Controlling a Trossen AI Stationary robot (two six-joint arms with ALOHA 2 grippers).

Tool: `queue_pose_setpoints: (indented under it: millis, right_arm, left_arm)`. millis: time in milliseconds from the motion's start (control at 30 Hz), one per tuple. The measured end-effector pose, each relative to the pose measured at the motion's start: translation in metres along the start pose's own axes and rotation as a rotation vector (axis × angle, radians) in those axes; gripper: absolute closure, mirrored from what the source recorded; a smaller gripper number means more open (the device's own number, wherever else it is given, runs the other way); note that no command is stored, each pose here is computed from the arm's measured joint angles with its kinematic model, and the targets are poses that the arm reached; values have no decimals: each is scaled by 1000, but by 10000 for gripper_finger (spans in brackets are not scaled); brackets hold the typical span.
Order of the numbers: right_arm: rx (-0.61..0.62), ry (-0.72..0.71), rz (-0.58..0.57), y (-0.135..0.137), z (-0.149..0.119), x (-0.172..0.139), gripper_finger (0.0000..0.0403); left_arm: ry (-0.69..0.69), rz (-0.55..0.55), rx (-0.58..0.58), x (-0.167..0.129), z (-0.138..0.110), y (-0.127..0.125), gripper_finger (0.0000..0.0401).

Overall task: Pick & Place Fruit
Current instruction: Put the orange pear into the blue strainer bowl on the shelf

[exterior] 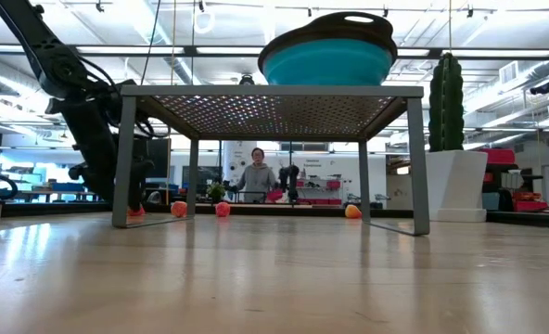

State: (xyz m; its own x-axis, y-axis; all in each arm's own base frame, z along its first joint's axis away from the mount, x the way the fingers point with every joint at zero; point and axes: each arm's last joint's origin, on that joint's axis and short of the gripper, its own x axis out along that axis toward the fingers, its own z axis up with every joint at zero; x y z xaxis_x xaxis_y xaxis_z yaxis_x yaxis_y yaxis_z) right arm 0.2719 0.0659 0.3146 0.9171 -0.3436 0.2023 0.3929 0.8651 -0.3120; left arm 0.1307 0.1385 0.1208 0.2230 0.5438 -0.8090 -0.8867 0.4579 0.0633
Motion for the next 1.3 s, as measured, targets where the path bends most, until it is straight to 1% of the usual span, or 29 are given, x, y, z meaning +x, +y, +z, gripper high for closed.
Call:
queue_pose_setpoints:
  millis: [133,233,367,467,567,667,833,1000,1200,1300]
  right_arm:
    - [0,0,0,0,0,0,78]
    - [0,0,0,0,0,0,78]
    - [0,0,0,0,0,0,78]
    - [0,0,0,0,0,0,78]
    - [0,0,0,0,0,0,78]
    - [0,0,0,0,0,0,78]
    - [0,0,0,0,0,0,78]
    - [0,0,0,0,0,0,78]
    - [0,0,0,0,0,0,78]
    - [0,0,0,0,0,0,78]
  left_arm:
    - [-39,-9,-5,2,4,-1,131]
    - [-66,-47,-12,2,7,-3,131]
    - [-60,-57,-14,2,6,-4,131]
    - [-53,-51,-12,2,3,-3,131]
    - [-48,-49,-10,5,-6,-2,131]
    - [-64,-34,-15,7,-14,0,131]
    - [-113,-44,-26,9,-22,1,131]
    - [-146,-61,-42,9,-21,1,131]
    - [-150,-47,-40,9,-21,1,131]
    - [-154,-38,-41,9,-20,1,140]
